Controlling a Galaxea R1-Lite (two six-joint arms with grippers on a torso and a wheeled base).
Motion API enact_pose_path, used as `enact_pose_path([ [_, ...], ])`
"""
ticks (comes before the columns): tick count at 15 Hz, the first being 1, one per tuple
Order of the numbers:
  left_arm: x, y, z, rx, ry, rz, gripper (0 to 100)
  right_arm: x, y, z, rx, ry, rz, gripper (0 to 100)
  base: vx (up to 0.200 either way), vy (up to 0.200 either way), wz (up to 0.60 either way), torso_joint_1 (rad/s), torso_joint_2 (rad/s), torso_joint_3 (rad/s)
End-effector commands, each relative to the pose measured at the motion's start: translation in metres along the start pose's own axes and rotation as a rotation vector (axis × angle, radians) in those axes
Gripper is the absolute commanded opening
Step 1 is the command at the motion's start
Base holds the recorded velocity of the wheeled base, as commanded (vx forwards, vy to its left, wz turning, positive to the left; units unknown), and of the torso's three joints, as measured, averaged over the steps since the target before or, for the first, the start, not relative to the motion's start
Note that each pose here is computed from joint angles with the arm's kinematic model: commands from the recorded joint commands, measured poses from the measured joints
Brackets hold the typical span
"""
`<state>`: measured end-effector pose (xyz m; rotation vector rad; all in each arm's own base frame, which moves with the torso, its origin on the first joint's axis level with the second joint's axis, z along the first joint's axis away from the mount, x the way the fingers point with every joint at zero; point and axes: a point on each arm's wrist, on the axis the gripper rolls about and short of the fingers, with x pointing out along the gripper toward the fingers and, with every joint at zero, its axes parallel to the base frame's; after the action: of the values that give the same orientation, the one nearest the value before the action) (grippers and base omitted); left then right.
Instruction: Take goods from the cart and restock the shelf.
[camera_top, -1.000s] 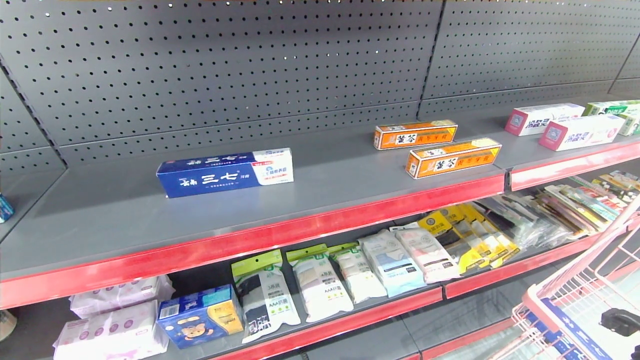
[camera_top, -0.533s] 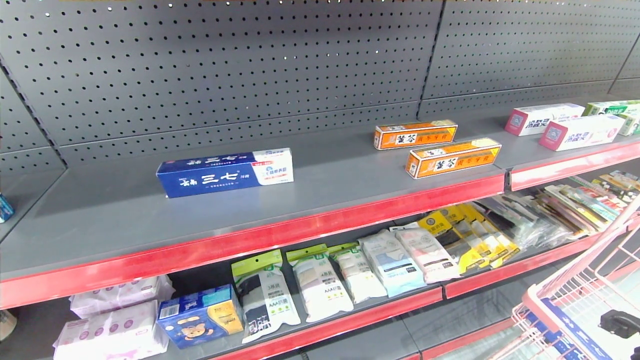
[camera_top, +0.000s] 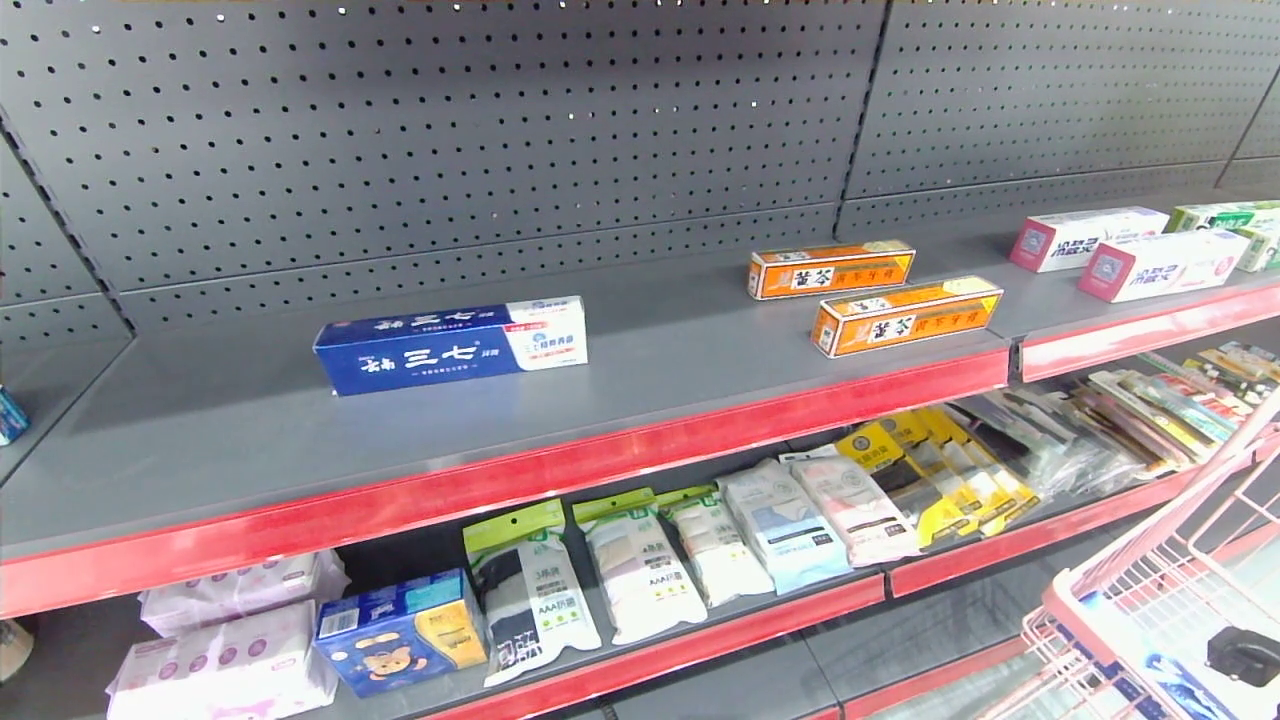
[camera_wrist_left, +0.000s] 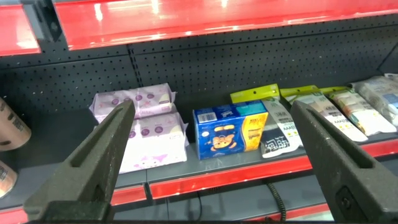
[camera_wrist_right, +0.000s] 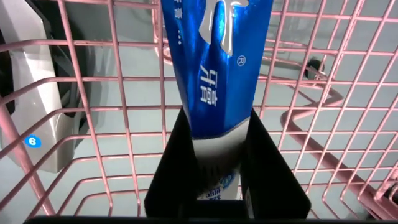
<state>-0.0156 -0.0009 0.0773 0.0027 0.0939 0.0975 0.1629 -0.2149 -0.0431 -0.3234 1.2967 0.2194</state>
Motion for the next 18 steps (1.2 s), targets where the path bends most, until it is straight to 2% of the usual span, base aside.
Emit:
enact_pose_path([
  [1,0.0,0.0,0.0,0.0,0.0,0.0,100,0.0,0.001,0.0,0.004,0.001,0.003,0,0.0,0.0,0.0,0.0,0.0,0.0],
  [4,0.0,0.0,0.0,0.0,0.0,0.0,100,-0.006,0.0,-0.002,0.048,-0.003,-0.01,0,0.0,0.0,0.0,0.0,0.0,0.0],
  [9,0.0,0.0,0.0,0.0,0.0,0.0,100,-0.048,-0.009,-0.004,0.102,-0.056,-0.151,0,0.0,0.0,0.0,0.0,0.0,0.0],
  [18,0.0,0.0,0.0,0.0,0.0,0.0,100,-0.086,-0.002,0.002,0.102,-0.096,-0.269,0,0.0,0.0,0.0,0.0,0.0,0.0],
])
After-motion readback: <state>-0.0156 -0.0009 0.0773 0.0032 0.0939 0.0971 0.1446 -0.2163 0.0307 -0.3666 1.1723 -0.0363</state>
